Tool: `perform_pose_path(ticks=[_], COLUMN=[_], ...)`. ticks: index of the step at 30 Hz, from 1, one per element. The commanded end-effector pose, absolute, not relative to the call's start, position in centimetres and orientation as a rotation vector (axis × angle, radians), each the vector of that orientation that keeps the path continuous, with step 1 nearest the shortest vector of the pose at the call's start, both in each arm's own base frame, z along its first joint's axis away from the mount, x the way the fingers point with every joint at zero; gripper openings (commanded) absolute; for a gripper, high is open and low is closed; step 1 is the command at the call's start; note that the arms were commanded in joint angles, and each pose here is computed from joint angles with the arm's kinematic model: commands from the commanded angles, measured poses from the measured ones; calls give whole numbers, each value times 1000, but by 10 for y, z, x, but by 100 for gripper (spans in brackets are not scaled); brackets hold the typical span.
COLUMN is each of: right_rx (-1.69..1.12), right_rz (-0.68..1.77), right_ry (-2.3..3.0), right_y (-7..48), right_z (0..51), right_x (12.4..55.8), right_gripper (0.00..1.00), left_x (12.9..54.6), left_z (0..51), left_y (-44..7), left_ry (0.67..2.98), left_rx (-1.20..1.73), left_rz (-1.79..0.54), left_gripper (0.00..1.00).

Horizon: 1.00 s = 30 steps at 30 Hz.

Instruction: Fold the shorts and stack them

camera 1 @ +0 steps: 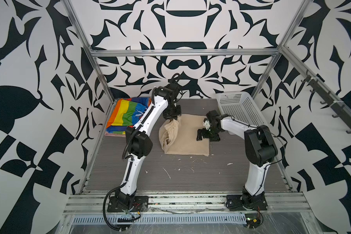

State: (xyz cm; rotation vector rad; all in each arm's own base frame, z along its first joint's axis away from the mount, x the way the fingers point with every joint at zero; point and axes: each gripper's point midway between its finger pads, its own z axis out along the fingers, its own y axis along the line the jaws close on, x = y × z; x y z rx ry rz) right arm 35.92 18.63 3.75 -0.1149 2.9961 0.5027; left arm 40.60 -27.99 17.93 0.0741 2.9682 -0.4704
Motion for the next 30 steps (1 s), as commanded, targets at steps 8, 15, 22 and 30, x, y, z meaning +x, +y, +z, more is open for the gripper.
perform_pose_path(ticks=[8,15,22,30], right_rx=[-131,-112,-31,-127], right_rz=[616,713,731,588], right_ry=[2997,2916,2794,2797], right_y=[206,202,176,200], right_z=[32,76,134,139], right_x=[351,353,358,364], right_gripper=[100,100,100,100], left_x=[410,416,421,416], left_z=[149,170,270,263], left_y=[-364,-395,-374,-276], left_ry=[2942,2781,2448,2283], left_rx=[-42,-16,88,-200], left_rz=[-980,-1316,-1524,-1565], left_gripper=[0,26,99,99])
